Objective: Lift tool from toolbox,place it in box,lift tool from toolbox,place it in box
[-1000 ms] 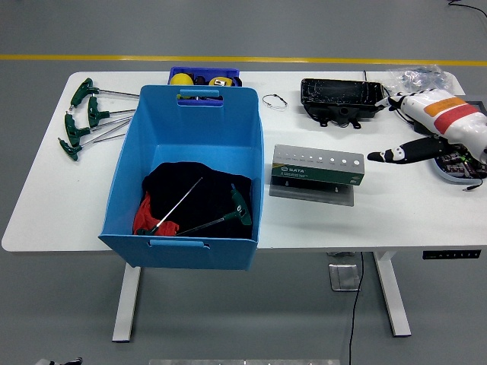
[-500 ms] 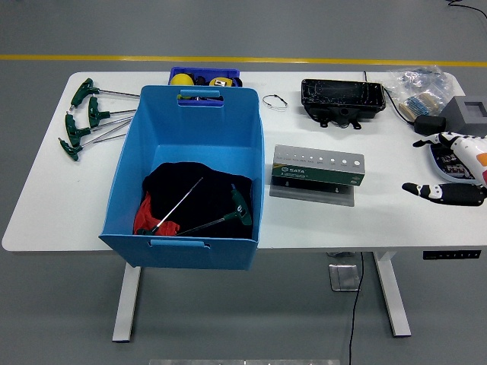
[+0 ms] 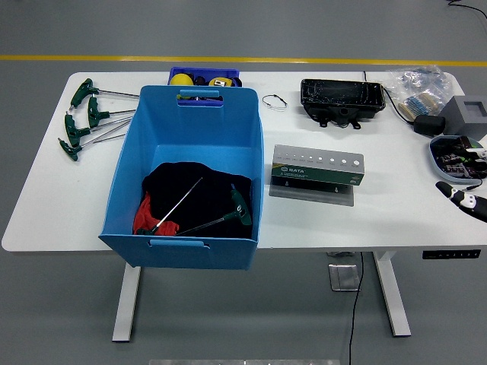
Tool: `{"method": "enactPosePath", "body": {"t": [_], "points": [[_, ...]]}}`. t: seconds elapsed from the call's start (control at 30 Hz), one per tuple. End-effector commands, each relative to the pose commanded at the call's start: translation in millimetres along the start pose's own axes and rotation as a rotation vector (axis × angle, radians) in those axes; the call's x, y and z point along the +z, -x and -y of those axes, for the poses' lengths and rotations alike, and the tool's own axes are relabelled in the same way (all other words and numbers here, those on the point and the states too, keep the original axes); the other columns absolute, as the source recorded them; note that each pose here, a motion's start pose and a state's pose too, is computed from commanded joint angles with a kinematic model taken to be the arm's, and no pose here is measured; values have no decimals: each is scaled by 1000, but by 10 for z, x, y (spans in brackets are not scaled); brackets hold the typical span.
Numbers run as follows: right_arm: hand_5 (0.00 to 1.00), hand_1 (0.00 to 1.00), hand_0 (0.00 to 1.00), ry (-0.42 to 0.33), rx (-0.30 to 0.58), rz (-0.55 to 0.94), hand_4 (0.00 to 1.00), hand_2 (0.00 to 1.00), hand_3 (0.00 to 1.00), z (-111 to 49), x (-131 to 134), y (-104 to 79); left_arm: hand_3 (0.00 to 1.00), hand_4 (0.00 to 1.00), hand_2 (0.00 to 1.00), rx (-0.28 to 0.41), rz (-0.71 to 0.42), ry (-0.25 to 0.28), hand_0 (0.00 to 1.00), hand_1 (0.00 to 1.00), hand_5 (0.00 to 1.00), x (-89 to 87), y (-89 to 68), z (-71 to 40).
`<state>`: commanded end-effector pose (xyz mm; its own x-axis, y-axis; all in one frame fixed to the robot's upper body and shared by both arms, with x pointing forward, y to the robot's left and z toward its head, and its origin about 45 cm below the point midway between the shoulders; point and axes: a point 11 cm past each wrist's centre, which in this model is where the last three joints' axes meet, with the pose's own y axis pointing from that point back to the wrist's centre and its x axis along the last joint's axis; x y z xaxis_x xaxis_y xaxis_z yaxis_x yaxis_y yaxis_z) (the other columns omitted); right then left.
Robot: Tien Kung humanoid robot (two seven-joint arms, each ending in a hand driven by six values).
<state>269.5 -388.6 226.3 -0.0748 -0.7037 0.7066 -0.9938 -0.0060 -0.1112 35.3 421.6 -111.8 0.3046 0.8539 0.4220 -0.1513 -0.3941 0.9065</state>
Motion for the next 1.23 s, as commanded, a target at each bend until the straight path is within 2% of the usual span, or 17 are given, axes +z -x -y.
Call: {"method": "enactPosePath", "body": {"t": [0.03, 0.2, 0.23, 0.33, 0.4, 0.43, 0.6, 0.63, 0.8, 0.83, 1.0, 1.03, 1.23], "points": [[651, 598, 623, 7, 10, 33, 938, 708, 766, -23, 10, 11, 690, 692, 723, -4, 2, -1, 714, 748, 636, -12, 17, -2], [651, 598, 623, 41, 70, 214, 938, 708, 766, -96, 49, 81, 690, 692, 723, -21, 14, -4, 714, 748, 636, -85, 76, -10], [630, 426, 471, 50, 78, 253, 937, 510, 715, -102, 60, 107, 690, 691, 720, -23, 16, -7, 715, 741, 635, -102, 80, -11], [630, 426, 471, 75, 93, 347, 937, 510, 715, -109, 92, 158, 690, 691, 720, -23, 23, -13, 715, 741, 635, -116, 77, -11], [630, 426, 471, 72, 133, 409, 937, 510, 715, -106, 96, 160, 690, 691, 720, -20, 30, -15, 715, 741, 635, -112, 74, -11], [508, 17, 43, 67, 152, 436, 619, 123, 184, -100, 94, 154, 689, 692, 717, -19, 28, -15, 715, 727, 635, -111, 72, -10], [508, 17, 43, 21, 256, 515, 619, 123, 184, -43, 31, 64, 689, 692, 717, -15, 25, -11, 715, 727, 635, -93, 50, -7], [186, 2, 2, 18, 255, 533, 433, 3, 73, -21, 16, 67, 688, 692, 715, -11, 21, -10, 718, 727, 635, -91, 40, -6], [186, 2, 2, 23, 223, 588, 433, 3, 73, 33, -16, 134, 688, 692, 715, 2, 7, -8, 718, 727, 635, -89, 9, -4], [267, 2, 2, 24, 219, 589, 544, 2, 43, 36, -18, 142, 687, 692, 715, 4, 5, -9, 720, 728, 635, -88, 6, -4], [267, 2, 2, 31, 173, 599, 544, 2, 43, 47, -36, 223, 687, 692, 715, 11, -4, -7, 720, 728, 635, -66, -9, -2], [311, 2, 2, 32, 170, 604, 633, 2, 40, 49, -37, 231, 686, 693, 716, 11, -5, -7, 721, 728, 635, -63, -11, -2], [311, 2, 2, 35, 169, 626, 633, 2, 40, 71, -43, 240, 686, 693, 716, 12, -9, -7, 721, 728, 635, -63, -6, -3]]}}
